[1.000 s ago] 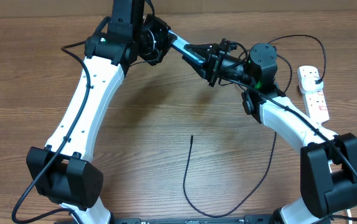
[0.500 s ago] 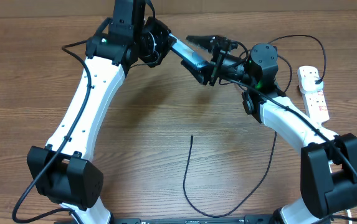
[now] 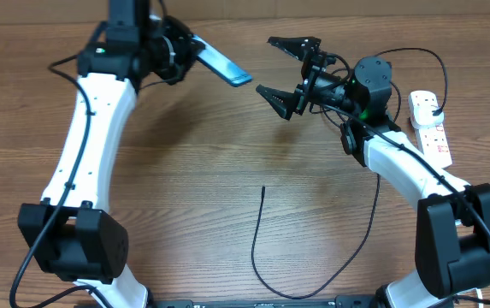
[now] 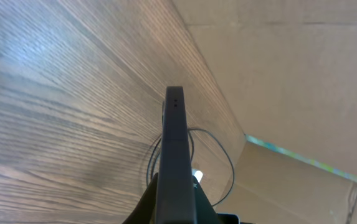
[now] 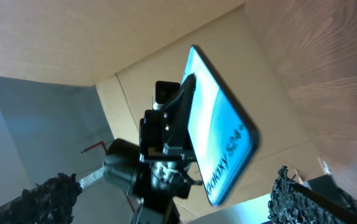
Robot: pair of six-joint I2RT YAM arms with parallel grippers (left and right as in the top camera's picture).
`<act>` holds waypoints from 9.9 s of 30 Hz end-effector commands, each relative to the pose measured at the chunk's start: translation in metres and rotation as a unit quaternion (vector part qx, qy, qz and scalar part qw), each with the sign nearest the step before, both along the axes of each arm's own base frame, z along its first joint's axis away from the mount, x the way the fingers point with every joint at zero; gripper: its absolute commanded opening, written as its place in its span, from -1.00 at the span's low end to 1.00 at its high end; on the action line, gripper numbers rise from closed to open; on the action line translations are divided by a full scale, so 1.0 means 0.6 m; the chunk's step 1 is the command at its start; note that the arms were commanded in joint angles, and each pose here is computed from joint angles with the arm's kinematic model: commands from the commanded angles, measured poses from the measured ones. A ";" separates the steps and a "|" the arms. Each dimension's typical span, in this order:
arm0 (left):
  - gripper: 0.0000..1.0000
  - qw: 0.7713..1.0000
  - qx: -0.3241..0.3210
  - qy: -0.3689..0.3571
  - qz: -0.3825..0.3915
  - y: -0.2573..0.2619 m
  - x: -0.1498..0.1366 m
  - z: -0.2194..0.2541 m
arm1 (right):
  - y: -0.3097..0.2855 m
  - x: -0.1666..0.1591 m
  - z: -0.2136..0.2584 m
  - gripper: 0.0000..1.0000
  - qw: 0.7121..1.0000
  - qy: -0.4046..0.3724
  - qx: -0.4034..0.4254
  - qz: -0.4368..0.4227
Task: Plug charger to phone and switch on socket
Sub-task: 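Lower the right gripper to the black cable's plug end, then close the right gripper on the cable plug, then lift the plug with the right gripper toward the phone's bottom port, then push the plug into the phone's bottom port with the right gripper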
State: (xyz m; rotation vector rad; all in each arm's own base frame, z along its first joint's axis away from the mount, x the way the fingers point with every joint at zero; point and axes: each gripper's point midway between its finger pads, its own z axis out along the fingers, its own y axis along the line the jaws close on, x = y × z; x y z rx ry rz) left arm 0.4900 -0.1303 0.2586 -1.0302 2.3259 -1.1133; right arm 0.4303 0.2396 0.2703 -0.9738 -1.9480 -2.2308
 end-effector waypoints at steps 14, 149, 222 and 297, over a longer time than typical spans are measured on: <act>-0.92 0.955 -0.069 -0.177 -0.228 0.044 -0.043 0.087 | -0.011 -0.028 -0.085 1.00 0.983 -0.097 -0.143 0.057; -0.91 0.926 -0.094 -0.260 -0.257 0.062 -0.018 0.123 | 0.173 -0.162 -0.089 -0.92 0.860 -0.383 -0.061 0.331; -0.91 0.904 -0.140 -0.279 -0.293 0.012 -0.027 0.166 | 0.164 -0.121 0.051 -0.92 0.854 -0.478 -0.022 0.205; -0.91 0.847 -0.186 -0.310 -0.390 -0.035 -0.082 0.200 | 0.158 -0.095 0.064 -0.92 0.874 -0.455 -0.019 0.166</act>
